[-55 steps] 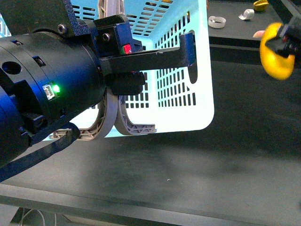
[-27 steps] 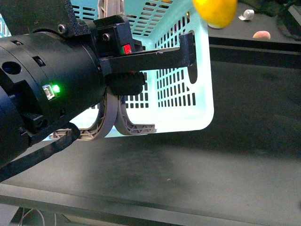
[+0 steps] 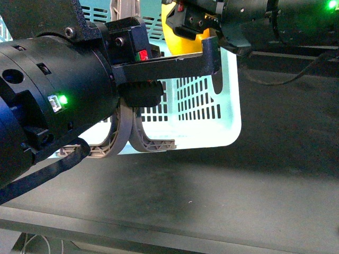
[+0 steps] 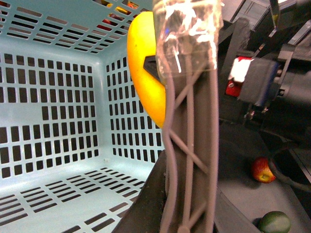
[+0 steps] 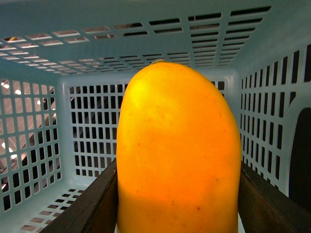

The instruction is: Pick mango with right arm and hold basket with left

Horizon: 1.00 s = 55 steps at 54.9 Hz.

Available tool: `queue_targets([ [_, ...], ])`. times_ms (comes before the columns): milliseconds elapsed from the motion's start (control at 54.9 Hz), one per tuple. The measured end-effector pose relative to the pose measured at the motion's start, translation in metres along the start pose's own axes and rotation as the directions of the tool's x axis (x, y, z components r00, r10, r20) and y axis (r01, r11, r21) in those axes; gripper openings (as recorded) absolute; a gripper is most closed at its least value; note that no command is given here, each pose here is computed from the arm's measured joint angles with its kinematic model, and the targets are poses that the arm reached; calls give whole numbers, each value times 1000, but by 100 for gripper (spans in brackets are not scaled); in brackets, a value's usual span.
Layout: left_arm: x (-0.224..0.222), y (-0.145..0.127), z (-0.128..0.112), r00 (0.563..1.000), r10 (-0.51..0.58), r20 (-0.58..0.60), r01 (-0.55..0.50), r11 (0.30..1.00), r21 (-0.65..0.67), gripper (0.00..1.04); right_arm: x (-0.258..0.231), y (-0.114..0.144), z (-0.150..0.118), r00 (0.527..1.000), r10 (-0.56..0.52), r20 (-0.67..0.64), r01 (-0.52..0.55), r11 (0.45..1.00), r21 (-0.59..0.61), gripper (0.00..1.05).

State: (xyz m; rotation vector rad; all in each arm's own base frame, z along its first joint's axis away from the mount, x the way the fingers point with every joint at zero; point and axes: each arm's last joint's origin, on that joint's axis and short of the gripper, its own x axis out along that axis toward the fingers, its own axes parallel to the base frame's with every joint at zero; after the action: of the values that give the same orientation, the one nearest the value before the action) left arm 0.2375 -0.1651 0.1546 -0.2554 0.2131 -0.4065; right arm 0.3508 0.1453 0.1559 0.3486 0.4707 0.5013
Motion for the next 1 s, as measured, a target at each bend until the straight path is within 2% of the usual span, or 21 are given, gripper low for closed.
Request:
queue_targets([
  [36,0,0,0,1000,0,0,0,1000,0,6,1,0,-1,1000,-4,-1,4,1000,0,60],
  [127,0,0,0,1000,0,0,0,1000,0,6,1,0,0,1000,-7,18,7,1000,3,75],
  [309,0,0,0,1000,-1,-1,1,1000,0,6,-17,1,10,996,-15,85,14,1000,13,98],
  [491,0,1,-2,1000,3,-8,-3,1000,-10,6,-68,2,30,980,-46,195,44,999,15,96],
  [655,0,1,-2,1000,8,-7,-8,1000,-5,6,-127,-2,38,944,-137,299,133,990,36,96],
  [728,0,1,-2,1000,3,-8,-3,1000,-7,6,-163,-5,30,919,-182,349,179,983,40,96],
  [874,0,1,-2,1000,-1,-10,1,1000,-8,6,-215,-17,-6,888,-292,357,278,956,91,96],
  [1001,0,1,-2,1000,3,-9,-3,1000,-8,6,-239,-24,-24,821,-421,385,401,906,135,96],
])
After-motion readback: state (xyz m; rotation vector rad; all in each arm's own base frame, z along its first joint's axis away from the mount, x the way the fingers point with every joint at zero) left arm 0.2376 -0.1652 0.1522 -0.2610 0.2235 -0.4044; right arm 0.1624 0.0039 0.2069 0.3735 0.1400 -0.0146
